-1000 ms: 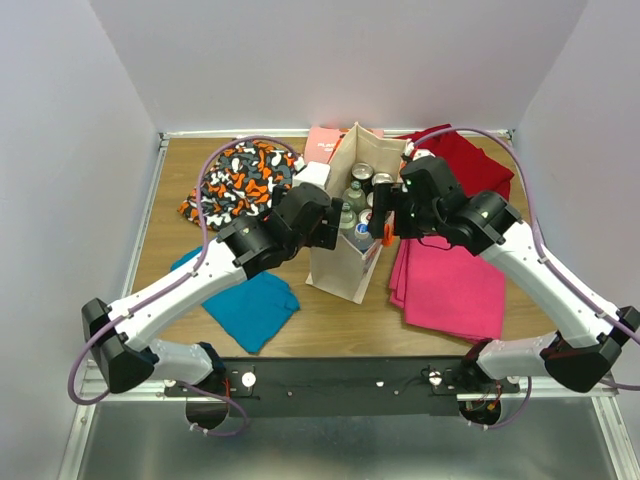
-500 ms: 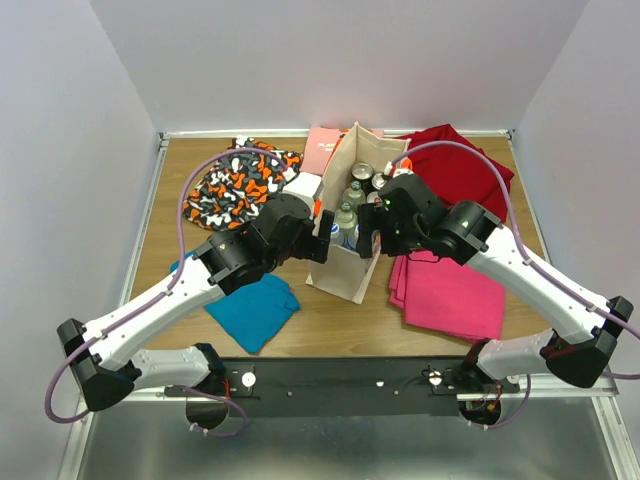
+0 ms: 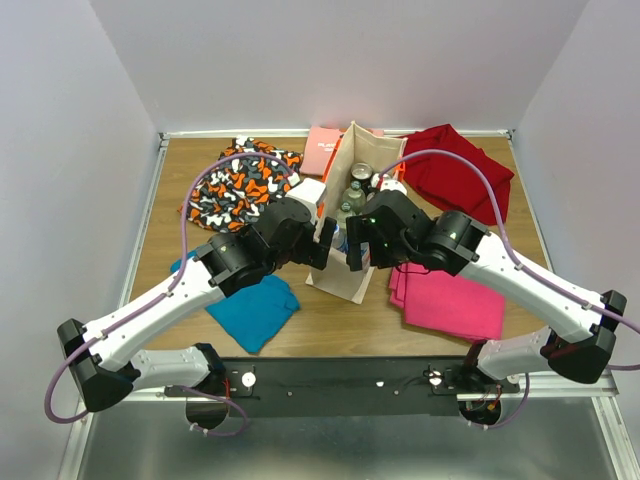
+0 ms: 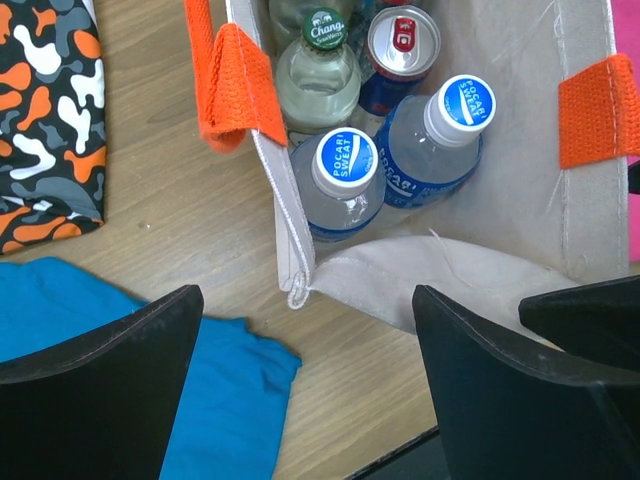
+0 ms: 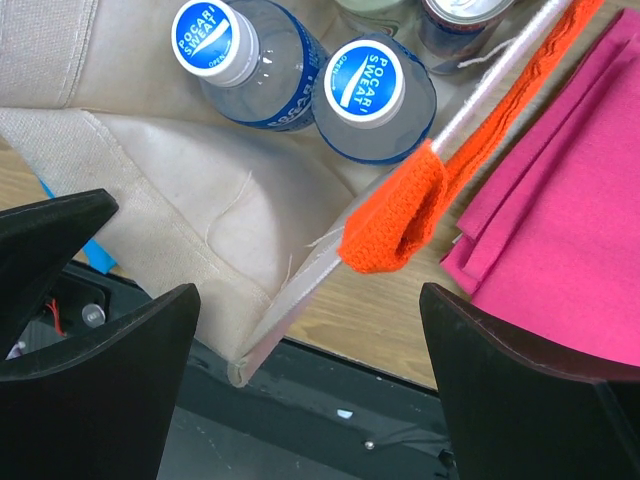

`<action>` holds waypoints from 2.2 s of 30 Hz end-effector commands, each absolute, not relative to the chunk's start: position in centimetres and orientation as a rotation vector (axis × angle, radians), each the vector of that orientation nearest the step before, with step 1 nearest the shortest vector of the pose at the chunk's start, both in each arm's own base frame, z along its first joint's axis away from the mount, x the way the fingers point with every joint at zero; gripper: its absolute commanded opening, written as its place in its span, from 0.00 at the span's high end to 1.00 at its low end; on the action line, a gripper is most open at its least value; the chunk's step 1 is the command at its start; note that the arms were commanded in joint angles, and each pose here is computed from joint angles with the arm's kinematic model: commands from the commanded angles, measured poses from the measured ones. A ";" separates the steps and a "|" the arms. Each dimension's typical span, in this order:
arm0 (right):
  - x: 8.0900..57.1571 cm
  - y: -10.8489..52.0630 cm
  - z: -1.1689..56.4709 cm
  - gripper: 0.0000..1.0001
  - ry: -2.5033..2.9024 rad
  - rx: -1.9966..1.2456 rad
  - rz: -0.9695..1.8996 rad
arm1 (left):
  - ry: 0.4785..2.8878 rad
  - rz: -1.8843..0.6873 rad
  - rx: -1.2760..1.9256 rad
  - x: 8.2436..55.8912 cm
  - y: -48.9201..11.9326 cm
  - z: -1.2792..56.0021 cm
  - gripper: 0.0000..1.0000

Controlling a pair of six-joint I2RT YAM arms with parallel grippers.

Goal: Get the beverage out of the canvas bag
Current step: Take out the drink from the canvas bag.

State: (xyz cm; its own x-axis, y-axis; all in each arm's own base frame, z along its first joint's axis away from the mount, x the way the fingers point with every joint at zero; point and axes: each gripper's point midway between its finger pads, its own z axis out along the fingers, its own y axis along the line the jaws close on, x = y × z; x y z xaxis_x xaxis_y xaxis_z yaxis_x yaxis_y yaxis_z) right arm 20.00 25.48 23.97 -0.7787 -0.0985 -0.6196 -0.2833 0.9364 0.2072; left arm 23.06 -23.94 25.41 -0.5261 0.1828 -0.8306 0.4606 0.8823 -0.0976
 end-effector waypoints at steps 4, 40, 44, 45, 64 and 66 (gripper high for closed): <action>18.5 24.3 22.3 0.00 2.515 -0.268 0.311 | 1.984 -0.412 0.410 24.2 -24.1 32.4 0.02; 18.6 23.2 23.7 0.00 2.453 -0.199 0.329 | 2.021 -0.716 1.066 28.0 -30.3 32.7 0.21; 18.7 23.1 23.9 0.00 2.447 -0.197 0.325 | 2.085 -0.667 1.071 28.3 -29.8 31.1 0.22; 18.7 23.0 24.0 0.00 2.445 -0.195 0.327 | 2.109 -0.658 1.073 28.2 -29.6 30.4 0.22; 18.8 23.0 24.0 0.00 2.442 -0.196 0.322 | 2.295 -0.651 1.037 26.0 -27.8 24.5 0.27; 18.7 23.1 23.9 0.00 2.443 -0.197 0.325 | 2.284 -0.651 1.027 26.2 -28.0 24.6 0.25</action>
